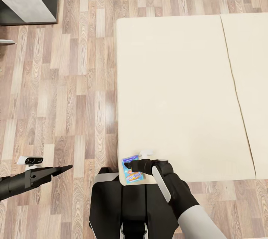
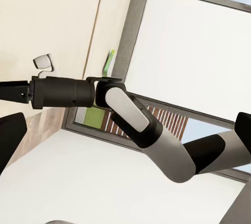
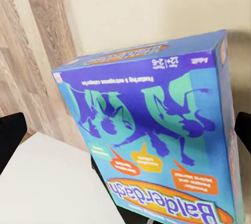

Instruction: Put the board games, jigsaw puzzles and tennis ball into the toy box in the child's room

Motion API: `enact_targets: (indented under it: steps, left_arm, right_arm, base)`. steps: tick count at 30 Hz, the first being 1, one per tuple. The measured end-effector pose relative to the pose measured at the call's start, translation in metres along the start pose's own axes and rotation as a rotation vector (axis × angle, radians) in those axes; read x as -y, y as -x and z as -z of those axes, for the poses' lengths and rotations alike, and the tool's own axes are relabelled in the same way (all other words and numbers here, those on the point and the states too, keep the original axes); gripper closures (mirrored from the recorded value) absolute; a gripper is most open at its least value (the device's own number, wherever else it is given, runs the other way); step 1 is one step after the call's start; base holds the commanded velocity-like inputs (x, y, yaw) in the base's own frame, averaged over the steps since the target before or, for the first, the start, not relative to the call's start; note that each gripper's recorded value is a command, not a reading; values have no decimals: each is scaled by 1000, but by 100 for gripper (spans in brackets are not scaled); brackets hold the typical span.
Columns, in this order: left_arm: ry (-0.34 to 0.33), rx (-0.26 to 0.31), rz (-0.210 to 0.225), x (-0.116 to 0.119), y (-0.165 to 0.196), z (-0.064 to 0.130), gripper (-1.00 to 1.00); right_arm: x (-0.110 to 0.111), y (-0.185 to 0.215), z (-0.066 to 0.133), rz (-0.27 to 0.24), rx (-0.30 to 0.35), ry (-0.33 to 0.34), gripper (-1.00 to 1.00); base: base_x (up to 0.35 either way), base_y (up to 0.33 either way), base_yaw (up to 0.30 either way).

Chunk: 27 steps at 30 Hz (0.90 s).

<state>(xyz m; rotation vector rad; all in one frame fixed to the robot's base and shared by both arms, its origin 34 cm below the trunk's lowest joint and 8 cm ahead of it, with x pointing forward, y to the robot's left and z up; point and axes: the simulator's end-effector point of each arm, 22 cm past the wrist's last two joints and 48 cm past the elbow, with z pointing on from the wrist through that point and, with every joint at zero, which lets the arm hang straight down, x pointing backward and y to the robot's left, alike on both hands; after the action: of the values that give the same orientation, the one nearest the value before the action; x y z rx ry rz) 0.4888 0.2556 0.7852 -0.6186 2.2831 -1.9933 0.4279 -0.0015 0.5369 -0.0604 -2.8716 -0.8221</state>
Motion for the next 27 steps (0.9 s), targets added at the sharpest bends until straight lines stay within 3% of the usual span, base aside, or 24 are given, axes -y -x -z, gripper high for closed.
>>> enact_targets:
  steps: [27]
  left_arm:
    - [1,0,0,0,0,0,-100]
  right_arm:
    - [0,-2,-1,-3,-6,-1,-100]
  base:
    - [0,20,0]
